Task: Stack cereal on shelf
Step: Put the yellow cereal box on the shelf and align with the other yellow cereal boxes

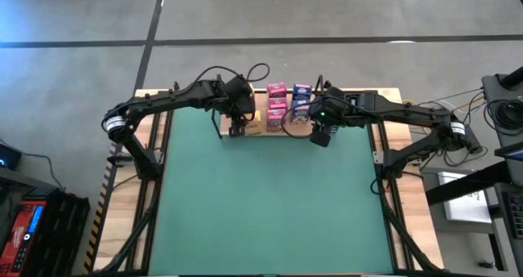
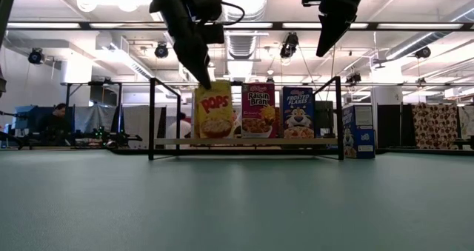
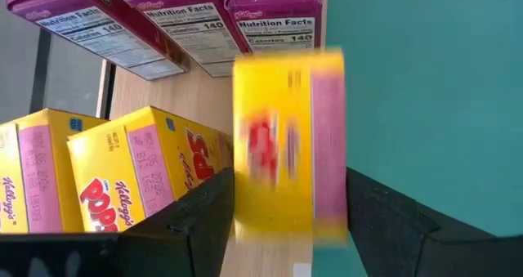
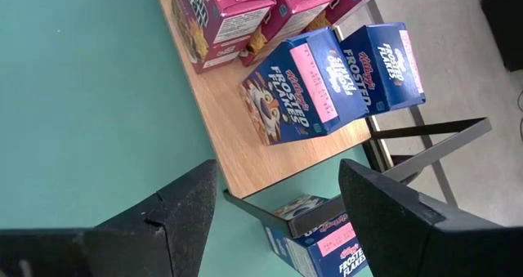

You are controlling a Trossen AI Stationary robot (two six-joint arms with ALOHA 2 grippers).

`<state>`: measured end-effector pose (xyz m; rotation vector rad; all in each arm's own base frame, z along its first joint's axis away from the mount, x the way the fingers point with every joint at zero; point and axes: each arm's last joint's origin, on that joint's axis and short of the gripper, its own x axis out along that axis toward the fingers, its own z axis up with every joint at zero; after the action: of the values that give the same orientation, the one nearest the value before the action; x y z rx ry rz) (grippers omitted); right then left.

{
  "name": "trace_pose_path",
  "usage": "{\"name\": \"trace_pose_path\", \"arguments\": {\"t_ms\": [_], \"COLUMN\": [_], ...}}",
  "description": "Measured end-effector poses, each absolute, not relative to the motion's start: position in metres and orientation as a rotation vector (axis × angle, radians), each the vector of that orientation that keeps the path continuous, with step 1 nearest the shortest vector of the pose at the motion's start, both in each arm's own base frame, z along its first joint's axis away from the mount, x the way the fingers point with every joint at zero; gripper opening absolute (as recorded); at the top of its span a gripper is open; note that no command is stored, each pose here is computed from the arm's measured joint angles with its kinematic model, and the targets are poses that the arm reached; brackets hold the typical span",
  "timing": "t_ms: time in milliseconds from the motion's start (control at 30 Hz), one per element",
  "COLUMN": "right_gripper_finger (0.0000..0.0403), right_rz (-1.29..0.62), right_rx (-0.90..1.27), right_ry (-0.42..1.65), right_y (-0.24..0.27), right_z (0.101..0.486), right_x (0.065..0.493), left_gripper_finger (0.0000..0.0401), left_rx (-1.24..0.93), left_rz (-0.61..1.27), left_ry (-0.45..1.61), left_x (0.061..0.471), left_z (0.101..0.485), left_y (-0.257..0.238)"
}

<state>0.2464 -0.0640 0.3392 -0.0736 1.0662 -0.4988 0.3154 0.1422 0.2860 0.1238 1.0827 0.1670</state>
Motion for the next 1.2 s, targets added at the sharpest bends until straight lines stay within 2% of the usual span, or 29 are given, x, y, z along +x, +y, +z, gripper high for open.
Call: {"name": "trace_pose_path", "arguments": {"t_ms": [867, 1200], "right_gripper_finger": [0.0244, 0.0244], "right_rz": [-0.498, -0.499], "right_rx": [-0.075, -0.074], "right_ry": [1.067, 1.067], "right_y": [-0.0640, -0.0641], "right_z": [0.3391, 0.3391], "right_x": [0.2465, 0.2463], "left_gripper_finger": [0.0201, 0.0160], "left_rx": [0.134, 0.151], "left_rz": [0.190, 0.174], "left_ry": [1.138, 1.139], "left_x": [0.3122, 0.3135], "left_z": [0.2841, 0.2840], "left_y": [0.1396, 0.1367]}}
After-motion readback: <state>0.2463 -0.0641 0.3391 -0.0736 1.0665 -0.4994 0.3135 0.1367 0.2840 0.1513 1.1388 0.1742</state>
